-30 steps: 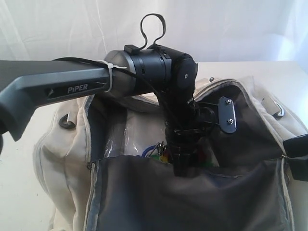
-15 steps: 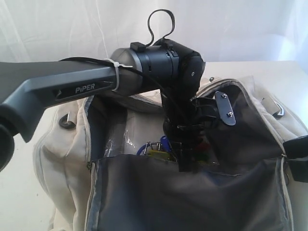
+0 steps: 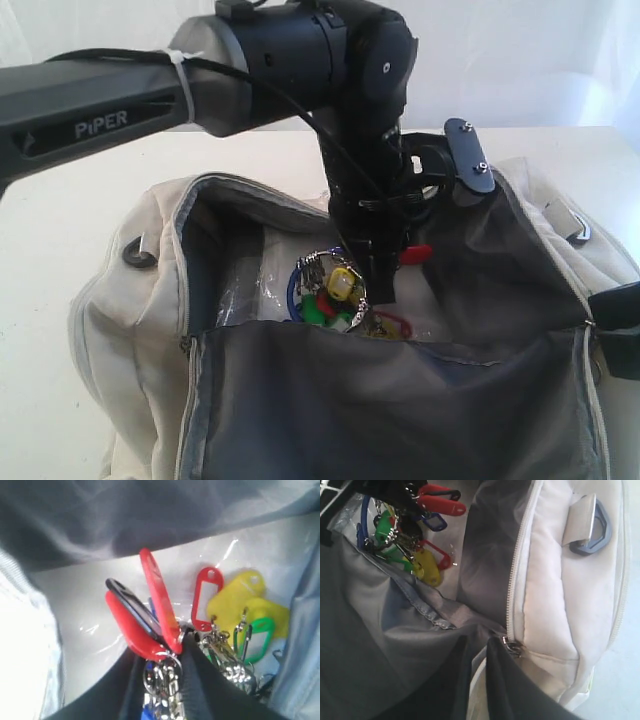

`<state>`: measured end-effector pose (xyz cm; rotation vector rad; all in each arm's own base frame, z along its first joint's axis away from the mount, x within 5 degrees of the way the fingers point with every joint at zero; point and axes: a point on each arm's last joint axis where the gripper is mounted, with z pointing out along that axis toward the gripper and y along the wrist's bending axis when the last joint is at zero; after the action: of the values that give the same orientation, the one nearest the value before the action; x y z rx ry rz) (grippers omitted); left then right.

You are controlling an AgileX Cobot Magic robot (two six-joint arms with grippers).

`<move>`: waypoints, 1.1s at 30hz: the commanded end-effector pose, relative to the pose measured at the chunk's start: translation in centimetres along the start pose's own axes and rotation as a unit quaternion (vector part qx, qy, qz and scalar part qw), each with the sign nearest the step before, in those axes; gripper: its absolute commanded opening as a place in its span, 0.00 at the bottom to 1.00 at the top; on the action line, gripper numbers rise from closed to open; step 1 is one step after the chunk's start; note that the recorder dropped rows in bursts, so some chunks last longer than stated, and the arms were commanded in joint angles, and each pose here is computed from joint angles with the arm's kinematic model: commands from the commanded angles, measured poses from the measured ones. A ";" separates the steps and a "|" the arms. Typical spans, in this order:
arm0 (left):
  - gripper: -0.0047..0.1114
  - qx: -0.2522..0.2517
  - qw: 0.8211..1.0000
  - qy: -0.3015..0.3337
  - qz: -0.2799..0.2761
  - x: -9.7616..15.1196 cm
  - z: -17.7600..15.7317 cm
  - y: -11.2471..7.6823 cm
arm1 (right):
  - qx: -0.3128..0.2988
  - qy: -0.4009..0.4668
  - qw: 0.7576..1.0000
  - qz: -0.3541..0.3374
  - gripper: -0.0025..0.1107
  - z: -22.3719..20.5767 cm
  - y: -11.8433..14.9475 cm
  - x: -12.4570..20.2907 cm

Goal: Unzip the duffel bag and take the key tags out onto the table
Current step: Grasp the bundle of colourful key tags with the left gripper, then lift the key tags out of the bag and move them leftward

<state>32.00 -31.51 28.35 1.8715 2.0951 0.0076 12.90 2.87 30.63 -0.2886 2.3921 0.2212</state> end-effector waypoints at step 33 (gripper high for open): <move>0.04 -0.086 0.984 -0.143 -0.056 3.8 -18.7 -2.8 | 0.005 -0.022 1.000 0.003 0.12 0.3 -0.1 0.0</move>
<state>25.80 -25.59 42.63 1.5828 1.9337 -0.0757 13.15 2.83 30.34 -0.2738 2.3656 0.2152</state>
